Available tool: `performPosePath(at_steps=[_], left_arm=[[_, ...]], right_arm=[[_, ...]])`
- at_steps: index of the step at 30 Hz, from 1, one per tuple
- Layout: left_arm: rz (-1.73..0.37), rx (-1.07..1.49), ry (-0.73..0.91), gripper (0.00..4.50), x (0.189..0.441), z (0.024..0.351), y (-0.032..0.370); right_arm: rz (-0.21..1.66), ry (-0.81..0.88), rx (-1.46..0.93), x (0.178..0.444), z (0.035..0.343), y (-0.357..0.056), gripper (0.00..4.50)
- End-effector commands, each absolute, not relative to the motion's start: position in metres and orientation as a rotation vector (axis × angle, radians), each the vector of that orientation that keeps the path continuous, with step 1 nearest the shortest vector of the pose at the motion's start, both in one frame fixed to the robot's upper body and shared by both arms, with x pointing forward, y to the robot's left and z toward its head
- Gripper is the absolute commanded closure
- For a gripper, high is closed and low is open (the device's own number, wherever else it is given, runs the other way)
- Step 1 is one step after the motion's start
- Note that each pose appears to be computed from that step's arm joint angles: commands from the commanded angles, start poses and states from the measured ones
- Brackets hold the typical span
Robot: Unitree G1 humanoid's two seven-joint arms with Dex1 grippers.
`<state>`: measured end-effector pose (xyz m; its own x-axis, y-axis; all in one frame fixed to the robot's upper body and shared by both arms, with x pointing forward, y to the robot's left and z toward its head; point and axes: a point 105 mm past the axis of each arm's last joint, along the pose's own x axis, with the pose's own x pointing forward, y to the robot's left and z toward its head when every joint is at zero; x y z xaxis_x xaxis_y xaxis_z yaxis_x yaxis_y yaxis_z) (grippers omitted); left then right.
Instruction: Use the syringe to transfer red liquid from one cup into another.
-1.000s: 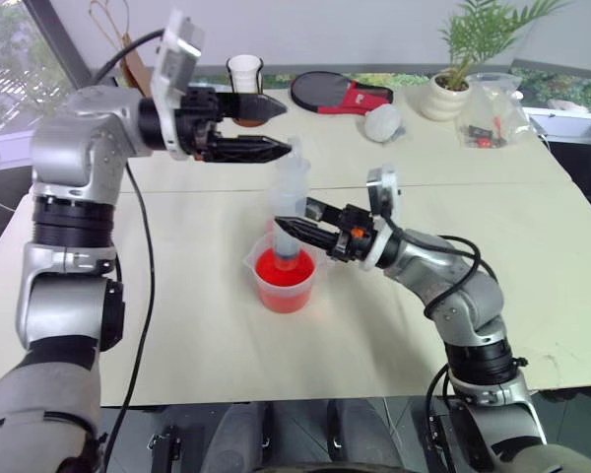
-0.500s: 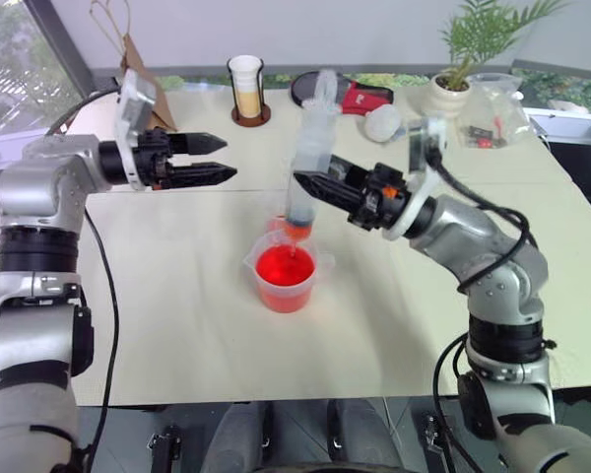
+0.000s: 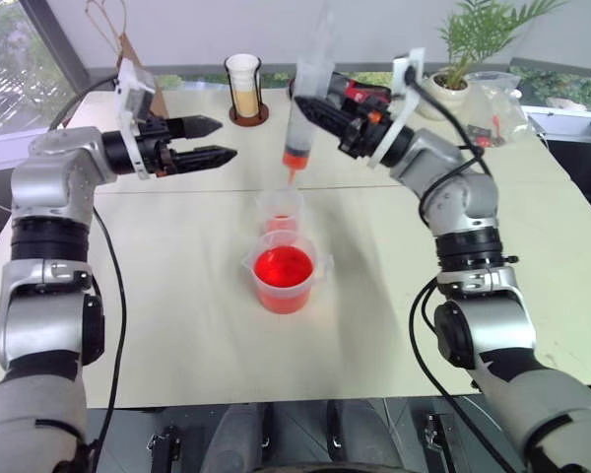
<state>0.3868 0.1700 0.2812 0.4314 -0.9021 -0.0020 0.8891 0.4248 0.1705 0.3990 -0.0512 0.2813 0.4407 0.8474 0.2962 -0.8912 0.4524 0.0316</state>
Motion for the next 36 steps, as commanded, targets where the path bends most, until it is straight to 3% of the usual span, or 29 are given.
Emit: performPosePath(at_steps=[1,5,11,30,33,36], left_arm=[[-1.107,0.211,-0.231,0.63,0.388,0.319,0.168],[-1.125,0.242,-0.343,0.63,0.392,0.354,0.152],[-1.177,0.272,-0.415,0.63,0.39,0.379,0.134],[-1.206,0.318,-0.401,0.63,0.4,0.367,0.106],[-1.217,0.319,-0.398,1.5,0.4,0.365,0.104],[-1.224,0.327,-0.397,3.03,0.4,0.364,0.1]], right_arm=[[1.128,-0.305,0.136,0.396,0.29,-0.041,3.1],[1.146,-0.295,0.13,0.396,0.285,-0.037,3.1],[1.164,-0.286,0.107,0.394,0.28,-0.034,3.1],[1.226,-0.267,0.04,0.375,0.264,-0.023,3.1],[1.231,-0.265,0.033,0.373,0.263,-0.022,3.1],[1.236,-0.263,0.023,0.372,0.262,-0.02,3.1]])
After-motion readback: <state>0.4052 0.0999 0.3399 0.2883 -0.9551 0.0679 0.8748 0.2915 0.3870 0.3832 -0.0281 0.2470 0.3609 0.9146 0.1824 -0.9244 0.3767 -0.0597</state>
